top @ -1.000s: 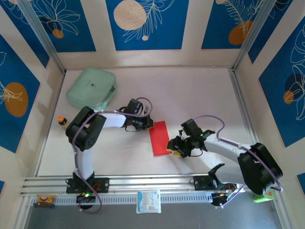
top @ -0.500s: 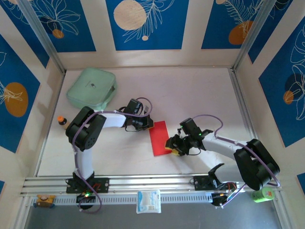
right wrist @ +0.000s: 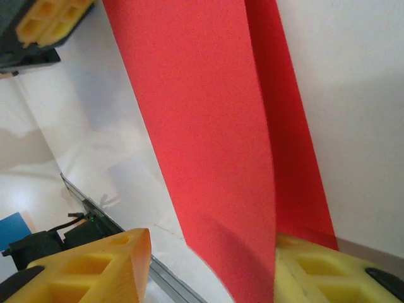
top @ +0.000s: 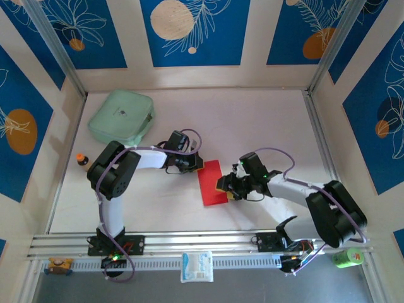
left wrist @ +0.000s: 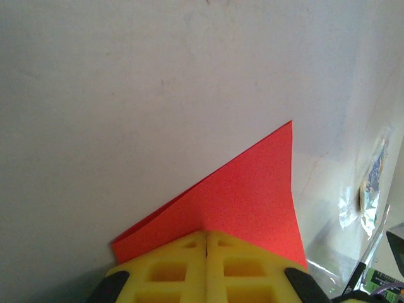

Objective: Fold a paper plane with a square sheet of paper (pick it up from the middle)
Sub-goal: Fold the triangle a second time at the center of the table.

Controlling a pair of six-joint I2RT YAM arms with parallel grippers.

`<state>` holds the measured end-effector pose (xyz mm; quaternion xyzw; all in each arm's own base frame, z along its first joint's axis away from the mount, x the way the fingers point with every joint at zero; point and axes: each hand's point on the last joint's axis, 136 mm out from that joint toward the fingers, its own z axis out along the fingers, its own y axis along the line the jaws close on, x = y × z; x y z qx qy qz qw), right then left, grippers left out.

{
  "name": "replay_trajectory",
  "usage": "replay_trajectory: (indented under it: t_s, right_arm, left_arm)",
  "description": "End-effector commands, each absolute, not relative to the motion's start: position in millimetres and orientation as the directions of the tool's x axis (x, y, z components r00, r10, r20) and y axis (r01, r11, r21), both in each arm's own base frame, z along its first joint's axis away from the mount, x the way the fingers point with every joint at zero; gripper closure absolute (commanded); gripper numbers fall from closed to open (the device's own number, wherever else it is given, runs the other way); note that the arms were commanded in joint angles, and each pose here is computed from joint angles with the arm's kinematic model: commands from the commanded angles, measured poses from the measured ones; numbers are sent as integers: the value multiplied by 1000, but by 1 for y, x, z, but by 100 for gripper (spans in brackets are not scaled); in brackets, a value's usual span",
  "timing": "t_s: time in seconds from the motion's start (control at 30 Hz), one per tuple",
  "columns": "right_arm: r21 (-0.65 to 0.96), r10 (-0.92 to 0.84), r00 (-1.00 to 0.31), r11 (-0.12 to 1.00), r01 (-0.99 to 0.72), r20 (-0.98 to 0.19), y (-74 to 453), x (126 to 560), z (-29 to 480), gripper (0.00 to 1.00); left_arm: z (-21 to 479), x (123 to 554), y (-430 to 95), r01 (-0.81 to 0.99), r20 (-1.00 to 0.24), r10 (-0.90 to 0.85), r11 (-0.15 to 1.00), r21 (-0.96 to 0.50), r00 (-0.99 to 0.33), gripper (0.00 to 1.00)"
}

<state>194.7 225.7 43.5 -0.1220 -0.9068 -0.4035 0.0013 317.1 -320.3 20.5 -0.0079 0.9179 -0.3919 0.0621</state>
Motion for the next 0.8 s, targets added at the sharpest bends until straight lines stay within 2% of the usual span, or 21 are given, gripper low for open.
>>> replay_trajectory:
  t_s: [0.0, 0.33, 0.53, 0.77]
  right_arm:
    - [789, 156, -986, 597, 147, 66, 235, 204, 56, 53]
    - [843, 123, -990, 523, 126, 71, 231, 218, 61, 62]
    - [837, 119, -989, 529, 139, 90, 230, 220, 53, 65]
    - [839, 111, -988, 524, 148, 106, 228, 220, 48, 75]
  left_arm:
    - [-10, 300, -309, -42, -4, -60, 734, -678, -998, 93]
    - [5, 306, -318, -10, -30, -44, 705, -709, -999, 91]
    - [6, 307, -319, -9, -29, -42, 701, -713, -999, 91]
    - [12, 309, -324, 4, -38, -35, 684, -729, -999, 89]
